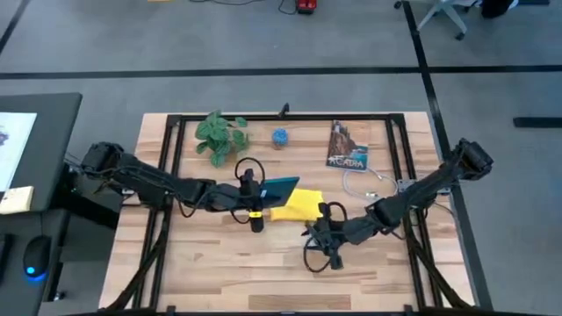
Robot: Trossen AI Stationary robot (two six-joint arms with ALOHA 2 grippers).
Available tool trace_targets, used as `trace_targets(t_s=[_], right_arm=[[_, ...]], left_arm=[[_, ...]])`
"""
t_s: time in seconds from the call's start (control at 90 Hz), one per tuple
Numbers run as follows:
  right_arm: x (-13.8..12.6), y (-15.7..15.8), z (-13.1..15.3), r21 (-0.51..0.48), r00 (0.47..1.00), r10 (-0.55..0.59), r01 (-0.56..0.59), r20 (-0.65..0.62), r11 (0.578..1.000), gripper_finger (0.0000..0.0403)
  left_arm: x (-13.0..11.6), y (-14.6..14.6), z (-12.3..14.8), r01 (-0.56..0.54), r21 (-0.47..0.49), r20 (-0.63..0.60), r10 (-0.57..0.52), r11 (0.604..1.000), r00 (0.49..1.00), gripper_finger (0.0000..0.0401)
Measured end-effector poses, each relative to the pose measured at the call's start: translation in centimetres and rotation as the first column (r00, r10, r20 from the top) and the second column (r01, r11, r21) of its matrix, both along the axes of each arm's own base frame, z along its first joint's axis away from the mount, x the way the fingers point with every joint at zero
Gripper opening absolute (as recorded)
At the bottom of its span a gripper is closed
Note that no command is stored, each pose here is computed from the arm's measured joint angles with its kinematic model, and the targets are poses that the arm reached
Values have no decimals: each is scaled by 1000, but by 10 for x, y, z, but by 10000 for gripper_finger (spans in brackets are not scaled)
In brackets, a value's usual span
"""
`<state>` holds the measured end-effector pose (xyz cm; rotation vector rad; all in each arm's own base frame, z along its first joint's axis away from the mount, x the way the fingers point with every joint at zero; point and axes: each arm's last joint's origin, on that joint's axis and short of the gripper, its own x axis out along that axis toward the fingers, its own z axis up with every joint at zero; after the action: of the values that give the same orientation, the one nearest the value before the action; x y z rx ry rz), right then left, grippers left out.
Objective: Apply microfiber cloth
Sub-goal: Spray the back of the blue tablet using the white spray bottle
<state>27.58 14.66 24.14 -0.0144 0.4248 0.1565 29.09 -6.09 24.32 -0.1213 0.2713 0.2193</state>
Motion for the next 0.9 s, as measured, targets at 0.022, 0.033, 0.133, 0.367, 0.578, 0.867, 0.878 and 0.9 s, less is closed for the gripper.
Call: trace_targets(t_s=[0.022,0.033,0.133,0.367,0.578,0.867,0.878,0.9], right_arm=[[-1,1,0,-3,1000,12,-12,-3,1000,162],[-1,1,0,-3,1000,15,-15,-3,1000,162],[-2,2,-2,-5,1000,18,-18,-23,1000,162],[-5,-1,-7,5,995,-7,8,-97,1000,162],[-3,-2,-6,32,997,-18,21,-80,999,162],[-2,-5,-7,8,995,-27,28,-94,1000,169],[-2,-5,-7,8,995,-28,28,-94,1000,170],[-2,-5,-7,7,995,-30,31,-94,999,171]], left_arm=[[0,0,0,0,0,-1,0,1000,1000,11],[0,0,0,0,0,0,0,1000,1000,11],[0,0,0,0,0,0,0,1000,1000,11],[0,0,0,8,-1,-2,-8,1000,1000,11],[0,0,0,10,5,-3,-10,1000,1000,11],[0,0,0,9,6,-4,-9,1000,1000,11],[0,0,0,9,6,-4,-9,1000,1000,11],[0,0,0,10,6,-4,-9,1000,1000,11]])
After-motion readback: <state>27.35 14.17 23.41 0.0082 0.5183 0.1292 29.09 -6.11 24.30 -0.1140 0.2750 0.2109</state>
